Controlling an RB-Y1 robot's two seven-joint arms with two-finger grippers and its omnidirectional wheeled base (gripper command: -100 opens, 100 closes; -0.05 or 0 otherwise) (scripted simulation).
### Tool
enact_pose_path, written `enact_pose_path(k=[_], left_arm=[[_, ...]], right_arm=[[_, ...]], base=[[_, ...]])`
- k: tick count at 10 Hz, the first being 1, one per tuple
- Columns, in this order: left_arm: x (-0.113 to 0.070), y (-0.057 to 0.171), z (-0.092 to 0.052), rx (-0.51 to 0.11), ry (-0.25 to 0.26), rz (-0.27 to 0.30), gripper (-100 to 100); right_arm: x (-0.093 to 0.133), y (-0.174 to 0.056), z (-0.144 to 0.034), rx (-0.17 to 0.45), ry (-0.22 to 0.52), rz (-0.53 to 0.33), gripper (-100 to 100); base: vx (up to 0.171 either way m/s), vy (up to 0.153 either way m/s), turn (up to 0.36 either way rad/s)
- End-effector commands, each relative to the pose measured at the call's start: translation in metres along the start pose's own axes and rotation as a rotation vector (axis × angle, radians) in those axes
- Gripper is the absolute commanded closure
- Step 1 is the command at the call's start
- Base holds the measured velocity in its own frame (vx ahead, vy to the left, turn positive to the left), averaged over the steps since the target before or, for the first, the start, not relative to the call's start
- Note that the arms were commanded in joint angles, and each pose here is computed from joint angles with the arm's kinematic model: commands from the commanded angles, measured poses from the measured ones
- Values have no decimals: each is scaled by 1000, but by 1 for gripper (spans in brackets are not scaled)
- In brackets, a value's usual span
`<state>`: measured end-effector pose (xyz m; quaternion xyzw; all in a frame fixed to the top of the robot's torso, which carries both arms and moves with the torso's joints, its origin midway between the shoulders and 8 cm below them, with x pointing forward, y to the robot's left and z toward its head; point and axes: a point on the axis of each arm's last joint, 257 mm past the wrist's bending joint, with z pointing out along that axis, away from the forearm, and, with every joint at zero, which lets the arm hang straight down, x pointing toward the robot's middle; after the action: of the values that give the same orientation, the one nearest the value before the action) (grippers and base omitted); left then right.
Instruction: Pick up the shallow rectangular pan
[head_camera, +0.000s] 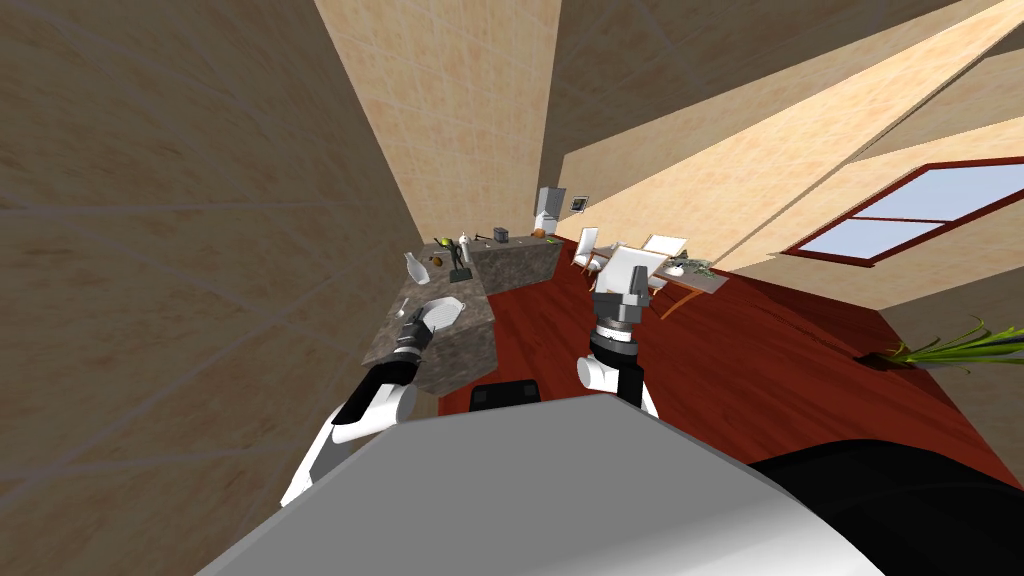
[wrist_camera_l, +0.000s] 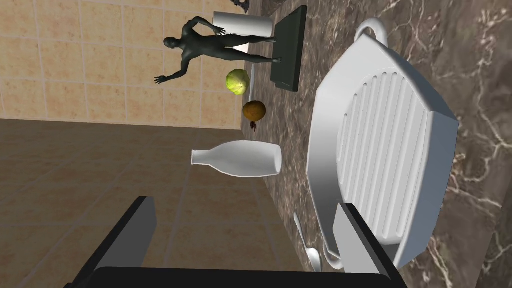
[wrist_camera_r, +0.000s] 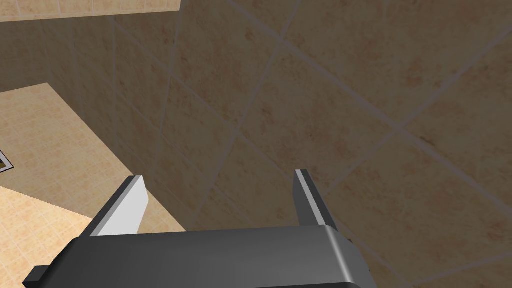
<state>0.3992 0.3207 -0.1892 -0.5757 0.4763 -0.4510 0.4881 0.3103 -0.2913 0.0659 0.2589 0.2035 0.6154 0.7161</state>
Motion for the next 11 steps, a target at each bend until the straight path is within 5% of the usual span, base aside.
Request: enact_pose_path(k=[1, 11], left_arm=[[-5, 15, -1, -52, -8, -6, -100], [-40, 93, -28, -351, -92, 3, -100]], right_arm=[[0, 0, 0, 0, 0, 0, 0], [0, 0, 0, 0, 0, 0, 0]], base=[[4, -16, 22], [63, -36, 48]])
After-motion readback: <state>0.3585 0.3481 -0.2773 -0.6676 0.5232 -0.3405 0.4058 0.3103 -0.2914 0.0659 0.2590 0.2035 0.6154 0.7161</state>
